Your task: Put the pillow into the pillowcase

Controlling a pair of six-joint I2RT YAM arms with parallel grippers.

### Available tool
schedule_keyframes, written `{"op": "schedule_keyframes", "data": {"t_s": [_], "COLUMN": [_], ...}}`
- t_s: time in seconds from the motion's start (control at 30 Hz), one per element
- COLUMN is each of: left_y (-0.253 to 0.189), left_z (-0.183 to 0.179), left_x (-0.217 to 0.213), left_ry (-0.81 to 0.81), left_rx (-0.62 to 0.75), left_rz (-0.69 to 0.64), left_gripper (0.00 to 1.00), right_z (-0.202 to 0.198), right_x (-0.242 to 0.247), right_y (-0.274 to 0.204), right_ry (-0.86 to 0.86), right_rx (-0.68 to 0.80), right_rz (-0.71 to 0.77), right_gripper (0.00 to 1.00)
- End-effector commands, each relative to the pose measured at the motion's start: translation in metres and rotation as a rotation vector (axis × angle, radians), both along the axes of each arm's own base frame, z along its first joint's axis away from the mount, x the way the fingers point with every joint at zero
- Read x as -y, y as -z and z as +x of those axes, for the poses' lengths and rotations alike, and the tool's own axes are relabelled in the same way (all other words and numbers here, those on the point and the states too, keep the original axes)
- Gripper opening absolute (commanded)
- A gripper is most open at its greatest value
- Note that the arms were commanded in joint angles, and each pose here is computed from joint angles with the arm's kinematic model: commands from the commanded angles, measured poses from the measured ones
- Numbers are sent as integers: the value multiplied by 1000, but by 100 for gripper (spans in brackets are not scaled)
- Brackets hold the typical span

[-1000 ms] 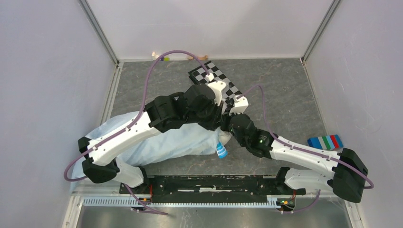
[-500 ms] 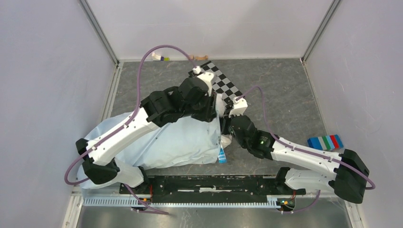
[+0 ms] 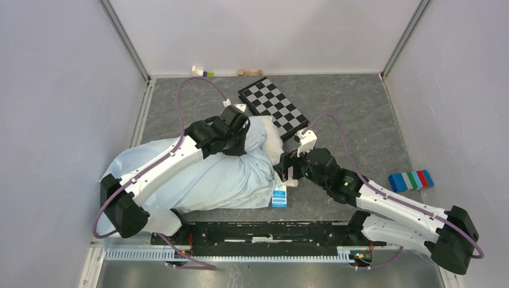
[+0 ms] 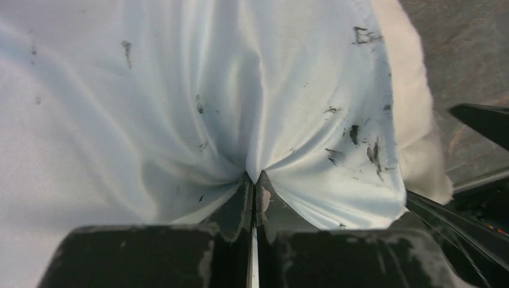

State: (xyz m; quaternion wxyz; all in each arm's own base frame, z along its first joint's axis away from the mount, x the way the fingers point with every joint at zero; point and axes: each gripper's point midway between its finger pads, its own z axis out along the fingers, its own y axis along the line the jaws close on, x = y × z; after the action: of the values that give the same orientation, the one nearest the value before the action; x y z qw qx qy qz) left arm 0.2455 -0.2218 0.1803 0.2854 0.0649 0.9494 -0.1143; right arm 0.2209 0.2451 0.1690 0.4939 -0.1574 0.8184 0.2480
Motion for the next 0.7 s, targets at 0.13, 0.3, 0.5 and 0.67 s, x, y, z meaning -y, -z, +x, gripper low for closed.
{"op": "schedule_keyframes", "data": {"t_s": [0.13, 0.3, 0.5, 0.67], "left_y": [-82, -88, -69, -106], "left_z": [34, 31, 7, -45], "left_x": [90, 118, 99, 124], "left_ry": [260, 305, 276, 407], "left_rx": [154, 151, 105, 151], "left_rz": [-272, -289, -232, -299], "left_gripper": [2, 2, 5, 3], "right_z": [-5, 0, 2, -6], "right_x": [-25, -51, -54, -77], "right_y": [31, -15, -43, -77], "right_ry": [-173, -197, -201, -278], "right_rx": [-101, -45, 14, 81], "right_rz": [104, 323, 445, 496], "right_gripper": [39, 3, 0, 0]}}
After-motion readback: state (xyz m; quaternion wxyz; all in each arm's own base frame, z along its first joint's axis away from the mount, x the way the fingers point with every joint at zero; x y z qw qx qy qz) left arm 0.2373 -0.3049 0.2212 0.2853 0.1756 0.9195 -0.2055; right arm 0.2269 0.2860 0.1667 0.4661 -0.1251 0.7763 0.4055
